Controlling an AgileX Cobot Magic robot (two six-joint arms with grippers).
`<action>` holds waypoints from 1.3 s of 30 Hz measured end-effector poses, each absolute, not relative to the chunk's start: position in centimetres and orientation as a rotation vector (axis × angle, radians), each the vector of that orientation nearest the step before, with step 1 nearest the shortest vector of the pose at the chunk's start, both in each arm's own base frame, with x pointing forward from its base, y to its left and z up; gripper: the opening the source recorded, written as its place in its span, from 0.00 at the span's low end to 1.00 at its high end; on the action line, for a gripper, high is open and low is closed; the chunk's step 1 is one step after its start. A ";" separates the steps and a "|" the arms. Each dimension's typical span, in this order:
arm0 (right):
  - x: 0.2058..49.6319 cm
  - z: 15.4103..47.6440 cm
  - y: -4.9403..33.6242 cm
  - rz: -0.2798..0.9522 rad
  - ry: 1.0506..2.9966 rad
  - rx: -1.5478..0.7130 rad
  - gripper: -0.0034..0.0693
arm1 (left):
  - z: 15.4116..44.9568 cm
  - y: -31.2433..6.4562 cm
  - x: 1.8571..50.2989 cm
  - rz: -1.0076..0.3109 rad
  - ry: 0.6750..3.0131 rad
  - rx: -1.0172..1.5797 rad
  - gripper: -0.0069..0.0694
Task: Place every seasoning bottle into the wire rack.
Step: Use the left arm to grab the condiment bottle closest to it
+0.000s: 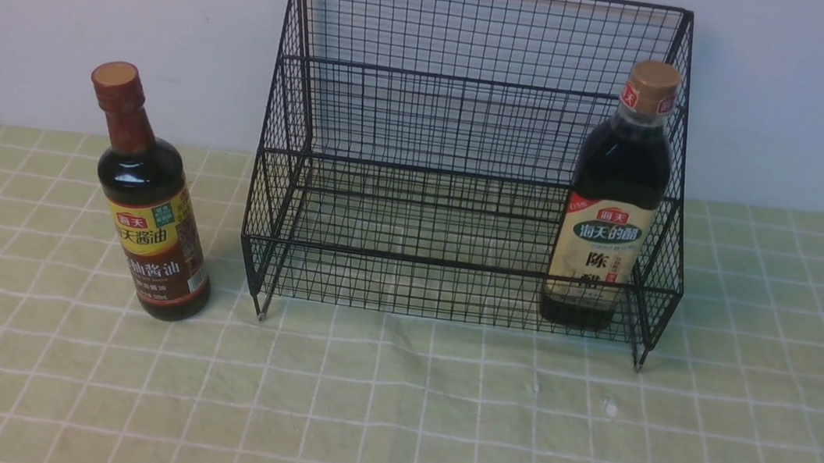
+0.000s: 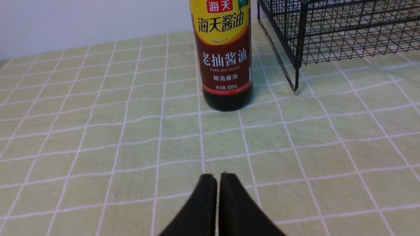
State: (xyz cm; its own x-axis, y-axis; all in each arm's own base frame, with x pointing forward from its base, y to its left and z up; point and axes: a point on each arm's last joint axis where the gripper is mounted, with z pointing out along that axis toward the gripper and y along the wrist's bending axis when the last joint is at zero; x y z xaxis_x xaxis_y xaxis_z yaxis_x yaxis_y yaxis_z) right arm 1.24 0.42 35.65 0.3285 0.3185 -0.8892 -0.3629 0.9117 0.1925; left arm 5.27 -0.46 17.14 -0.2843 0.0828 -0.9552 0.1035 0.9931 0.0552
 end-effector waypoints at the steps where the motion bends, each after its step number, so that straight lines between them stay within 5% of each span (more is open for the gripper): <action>1: 1.2 34.8 0.4 0.455 1.130 -0.035 0.03 | 17.1 -0.5 5.3 -0.020 1.861 0.135 0.08; 16: 3.2 28.9 0.9 0.209 1.254 -0.190 0.03 | 17.1 -0.5 5.3 -0.020 1.861 0.135 0.08; 24: 5.5 20.9 0.2 0.001 1.568 -0.055 0.03 | 17.1 -0.5 5.3 -0.020 1.861 0.135 0.08; 39: 5.5 18.1 0.0 -0.024 1.769 -0.035 0.03 | 17.1 -0.5 5.3 -0.020 1.861 0.135 0.08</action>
State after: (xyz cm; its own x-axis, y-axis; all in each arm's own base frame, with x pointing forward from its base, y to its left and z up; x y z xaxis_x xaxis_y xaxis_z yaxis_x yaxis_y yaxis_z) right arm 5.47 -0.04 18.10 -0.1973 -0.0368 -0.9797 -0.0106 0.9993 -0.0354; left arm 5.27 -0.46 17.14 -0.2843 0.0828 -0.9552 0.1035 0.9931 0.0552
